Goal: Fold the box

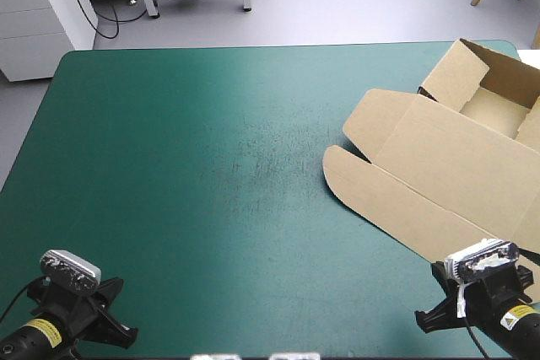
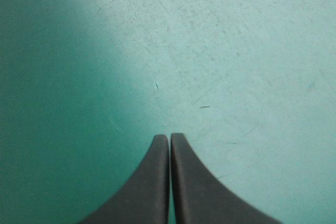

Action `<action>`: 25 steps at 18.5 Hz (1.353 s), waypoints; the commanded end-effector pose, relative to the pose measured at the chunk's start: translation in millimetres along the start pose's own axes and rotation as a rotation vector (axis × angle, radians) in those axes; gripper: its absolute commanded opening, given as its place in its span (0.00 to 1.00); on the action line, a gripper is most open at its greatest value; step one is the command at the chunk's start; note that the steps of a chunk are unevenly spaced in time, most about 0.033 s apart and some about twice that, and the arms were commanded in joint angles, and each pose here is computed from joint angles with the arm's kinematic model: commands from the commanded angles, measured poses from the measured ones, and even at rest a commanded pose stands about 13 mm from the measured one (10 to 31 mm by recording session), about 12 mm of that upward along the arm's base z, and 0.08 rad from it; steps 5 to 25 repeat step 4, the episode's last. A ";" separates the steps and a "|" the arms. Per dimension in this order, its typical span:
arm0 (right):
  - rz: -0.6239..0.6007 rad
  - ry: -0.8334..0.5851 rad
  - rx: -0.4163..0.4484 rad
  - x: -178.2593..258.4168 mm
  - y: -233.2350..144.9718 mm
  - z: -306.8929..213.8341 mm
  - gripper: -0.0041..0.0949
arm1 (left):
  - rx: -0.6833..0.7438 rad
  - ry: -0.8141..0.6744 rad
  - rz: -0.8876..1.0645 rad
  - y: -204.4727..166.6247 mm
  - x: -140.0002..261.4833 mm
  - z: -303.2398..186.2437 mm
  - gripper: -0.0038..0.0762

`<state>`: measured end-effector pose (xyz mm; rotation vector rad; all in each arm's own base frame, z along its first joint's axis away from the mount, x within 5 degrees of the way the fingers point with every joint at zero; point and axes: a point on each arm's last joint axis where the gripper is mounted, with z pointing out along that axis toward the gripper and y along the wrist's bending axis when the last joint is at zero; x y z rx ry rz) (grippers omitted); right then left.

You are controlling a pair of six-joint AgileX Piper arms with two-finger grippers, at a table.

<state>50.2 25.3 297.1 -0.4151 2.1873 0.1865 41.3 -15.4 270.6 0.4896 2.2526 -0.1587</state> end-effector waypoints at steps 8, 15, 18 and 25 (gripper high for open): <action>0.002 -0.070 0.011 -10.8 -1.1 -3.9 0.02 | 0.005 -0.068 -0.006 -0.1 -10.7 -4.2 0.04; 0.002 -0.070 0.011 -10.8 -1.1 -3.9 0.02 | 0.005 -0.068 -0.006 -0.1 -10.7 -4.2 0.04; 0.002 -0.070 0.011 -10.8 -1.1 -3.9 0.02 | 0.005 -0.068 -0.006 -0.1 -10.7 -4.2 0.04; 0.002 -0.070 0.011 -10.8 -1.1 -3.9 0.02 | 0.005 -0.068 -0.006 -0.1 -10.7 -4.2 0.04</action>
